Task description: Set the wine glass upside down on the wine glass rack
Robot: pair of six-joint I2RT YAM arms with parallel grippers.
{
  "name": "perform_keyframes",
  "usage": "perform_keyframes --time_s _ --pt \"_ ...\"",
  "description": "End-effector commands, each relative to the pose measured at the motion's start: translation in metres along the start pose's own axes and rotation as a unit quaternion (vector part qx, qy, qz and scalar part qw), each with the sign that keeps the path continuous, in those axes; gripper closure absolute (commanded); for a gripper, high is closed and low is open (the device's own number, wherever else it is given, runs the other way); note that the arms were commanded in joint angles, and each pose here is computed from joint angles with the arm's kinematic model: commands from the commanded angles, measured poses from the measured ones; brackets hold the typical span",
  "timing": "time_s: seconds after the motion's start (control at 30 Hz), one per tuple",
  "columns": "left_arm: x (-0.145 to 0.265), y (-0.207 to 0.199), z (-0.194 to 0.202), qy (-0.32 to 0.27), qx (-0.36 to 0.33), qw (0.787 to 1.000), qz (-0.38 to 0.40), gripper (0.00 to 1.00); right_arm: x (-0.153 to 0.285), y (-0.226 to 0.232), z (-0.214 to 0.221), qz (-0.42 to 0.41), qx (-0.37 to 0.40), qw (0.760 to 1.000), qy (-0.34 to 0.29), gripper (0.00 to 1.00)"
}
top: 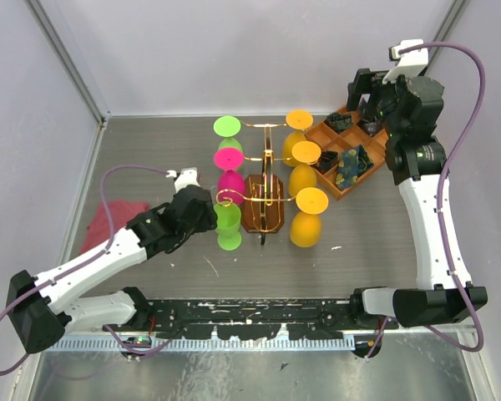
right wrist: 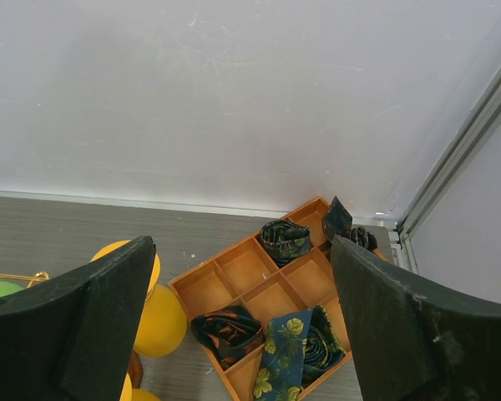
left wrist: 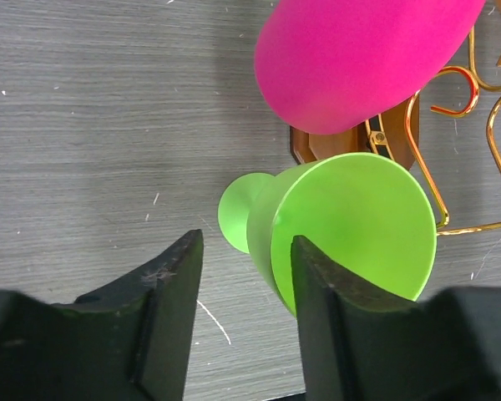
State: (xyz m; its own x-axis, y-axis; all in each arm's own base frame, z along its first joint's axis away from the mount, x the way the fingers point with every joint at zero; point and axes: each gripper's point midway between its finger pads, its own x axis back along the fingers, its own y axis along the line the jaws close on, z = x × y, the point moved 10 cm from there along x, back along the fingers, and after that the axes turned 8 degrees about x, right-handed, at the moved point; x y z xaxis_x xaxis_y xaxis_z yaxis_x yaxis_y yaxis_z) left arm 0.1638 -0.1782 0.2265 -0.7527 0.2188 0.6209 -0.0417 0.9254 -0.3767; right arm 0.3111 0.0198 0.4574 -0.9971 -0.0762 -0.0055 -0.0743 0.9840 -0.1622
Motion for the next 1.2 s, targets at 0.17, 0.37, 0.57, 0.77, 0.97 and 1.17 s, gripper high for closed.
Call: perform_keyframes --time_s 0.17,0.37,0.57,0.77,0.97,1.17 --pt "0.003 0.0 -0.006 0.009 0.005 1.0 0.003 0.77 0.013 -0.003 -0.023 0.006 0.004 0.999 -0.048 0.09" --pt "0.005 0.004 -0.008 0.0 0.005 1.0 -0.009 1.0 0.012 -0.003 -0.023 0.004 0.003 0.999 -0.05 0.09" --pt "0.018 0.018 -0.024 -0.044 -0.002 0.998 -0.052 1.0 0.011 -0.001 -0.023 -0.008 -0.004 0.999 -0.052 0.09" --pt "0.054 0.045 -0.069 -0.141 -0.026 0.978 -0.154 1.0 0.006 0.008 -0.023 -0.049 -0.031 0.997 -0.059 0.09" --pt "0.082 0.059 -0.113 -0.223 -0.083 0.936 -0.259 1.0 0.0 0.02 -0.025 -0.086 -0.05 0.993 -0.061 0.09" --pt "0.104 0.036 -0.181 -0.341 -0.067 0.918 -0.189 1.0 -0.011 0.04 -0.027 -0.134 -0.051 0.988 -0.061 0.1"
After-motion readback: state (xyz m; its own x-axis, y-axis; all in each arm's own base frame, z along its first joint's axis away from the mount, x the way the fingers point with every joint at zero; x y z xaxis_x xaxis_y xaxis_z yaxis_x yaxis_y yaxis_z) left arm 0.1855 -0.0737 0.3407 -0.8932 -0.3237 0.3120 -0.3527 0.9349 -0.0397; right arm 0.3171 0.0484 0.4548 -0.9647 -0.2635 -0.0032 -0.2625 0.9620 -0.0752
